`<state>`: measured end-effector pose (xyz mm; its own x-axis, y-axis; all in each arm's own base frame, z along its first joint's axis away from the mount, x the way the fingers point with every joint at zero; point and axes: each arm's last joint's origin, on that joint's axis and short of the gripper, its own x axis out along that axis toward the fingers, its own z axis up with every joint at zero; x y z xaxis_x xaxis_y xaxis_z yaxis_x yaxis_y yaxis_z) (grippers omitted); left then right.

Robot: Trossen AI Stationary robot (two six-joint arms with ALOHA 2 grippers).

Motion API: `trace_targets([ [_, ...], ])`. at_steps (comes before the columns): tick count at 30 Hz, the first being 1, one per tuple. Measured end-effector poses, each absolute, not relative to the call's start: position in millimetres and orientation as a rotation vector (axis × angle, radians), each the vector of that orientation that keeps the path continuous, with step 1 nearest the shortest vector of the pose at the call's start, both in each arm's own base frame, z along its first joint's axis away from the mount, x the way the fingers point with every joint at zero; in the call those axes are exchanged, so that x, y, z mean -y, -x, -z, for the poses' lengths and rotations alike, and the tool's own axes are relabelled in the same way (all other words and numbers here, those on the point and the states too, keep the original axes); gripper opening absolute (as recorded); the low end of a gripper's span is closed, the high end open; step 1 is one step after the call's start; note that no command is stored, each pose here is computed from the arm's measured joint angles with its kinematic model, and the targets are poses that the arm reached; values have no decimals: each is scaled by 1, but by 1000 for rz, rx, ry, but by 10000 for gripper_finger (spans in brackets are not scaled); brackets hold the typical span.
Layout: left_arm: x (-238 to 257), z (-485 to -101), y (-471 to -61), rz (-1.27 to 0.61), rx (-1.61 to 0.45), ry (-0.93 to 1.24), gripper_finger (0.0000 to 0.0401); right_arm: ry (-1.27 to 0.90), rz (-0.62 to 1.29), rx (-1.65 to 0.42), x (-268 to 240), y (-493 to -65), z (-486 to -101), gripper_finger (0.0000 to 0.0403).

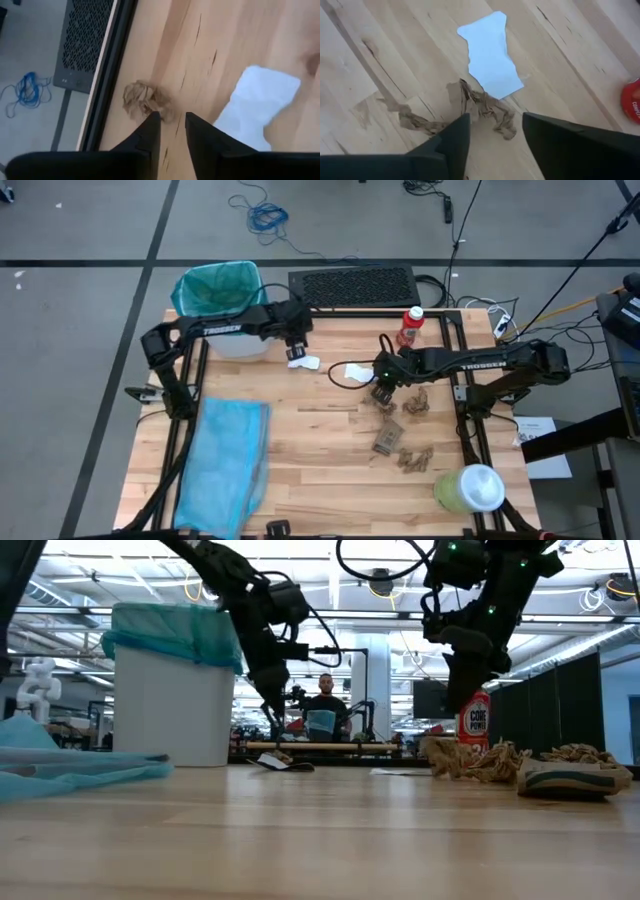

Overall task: Place trash/remove bag and relplace
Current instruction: Put the brown napkin into the trash bin

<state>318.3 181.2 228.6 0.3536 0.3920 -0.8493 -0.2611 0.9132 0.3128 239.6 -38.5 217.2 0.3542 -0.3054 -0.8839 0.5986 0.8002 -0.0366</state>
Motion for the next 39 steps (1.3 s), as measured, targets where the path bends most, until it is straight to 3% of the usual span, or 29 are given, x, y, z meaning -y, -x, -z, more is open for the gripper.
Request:
trace_targets([
  [8, -201, -207, -322, -424, -1125, -66, 122, -305, 577, -1011, 39, -244, -219, 215],
  [30, -240, -155, -323, -455, -1202, 0, 120, -306, 563, -945, 40, -250, -222, 213],
  [33, -241, -154, -324, -460, -1191, -3, 100, -306, 562, -943, 40, -250, -222, 212],
  [39, -237, -164, -327, -461, -1151, -25, 9, -305, 561, -942, 40, -250, -222, 212],
])
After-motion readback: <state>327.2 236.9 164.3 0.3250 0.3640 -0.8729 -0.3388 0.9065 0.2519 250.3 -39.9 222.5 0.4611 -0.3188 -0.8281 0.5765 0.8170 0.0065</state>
